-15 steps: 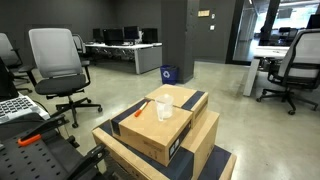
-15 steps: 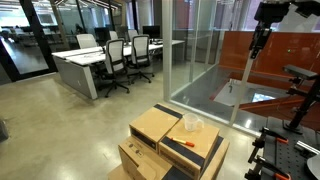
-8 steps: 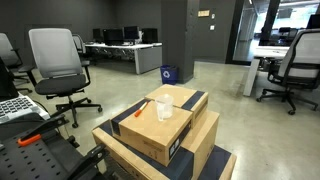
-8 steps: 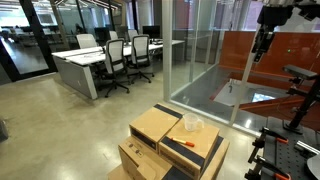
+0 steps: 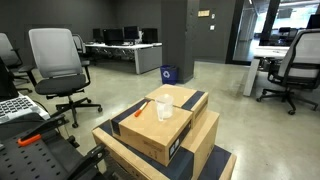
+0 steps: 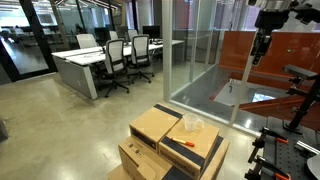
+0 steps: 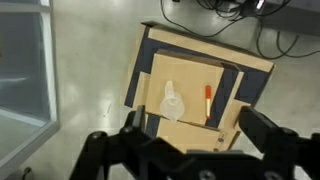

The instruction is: Put the marker inside the cup

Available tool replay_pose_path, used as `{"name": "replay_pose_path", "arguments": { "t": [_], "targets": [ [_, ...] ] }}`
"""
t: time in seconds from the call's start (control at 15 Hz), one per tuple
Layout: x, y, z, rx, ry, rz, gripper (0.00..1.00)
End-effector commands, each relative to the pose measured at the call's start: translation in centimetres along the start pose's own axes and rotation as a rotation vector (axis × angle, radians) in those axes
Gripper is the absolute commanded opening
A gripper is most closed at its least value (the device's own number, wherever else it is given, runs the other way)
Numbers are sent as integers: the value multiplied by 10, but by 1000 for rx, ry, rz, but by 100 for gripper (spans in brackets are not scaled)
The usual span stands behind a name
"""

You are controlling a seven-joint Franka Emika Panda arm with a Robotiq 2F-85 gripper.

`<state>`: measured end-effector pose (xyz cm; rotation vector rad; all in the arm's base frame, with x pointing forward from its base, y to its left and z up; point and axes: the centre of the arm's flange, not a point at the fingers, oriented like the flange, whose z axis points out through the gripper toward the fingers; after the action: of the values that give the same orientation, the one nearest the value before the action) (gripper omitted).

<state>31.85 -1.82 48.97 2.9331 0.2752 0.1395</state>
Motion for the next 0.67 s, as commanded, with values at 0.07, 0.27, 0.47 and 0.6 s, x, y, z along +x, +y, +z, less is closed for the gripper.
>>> {"name": "replay_pose_path", "arguments": {
  "t": [0.07,0.27,0.47,0.6],
  "targets": [
    [20,10,9,-14,-3,-6,100],
    [31,14,12,-19,9,-13,100],
    [41,15,13,-25,16,-24,100],
    [47,15,13,-29,17,-32,100]
  ]
}}
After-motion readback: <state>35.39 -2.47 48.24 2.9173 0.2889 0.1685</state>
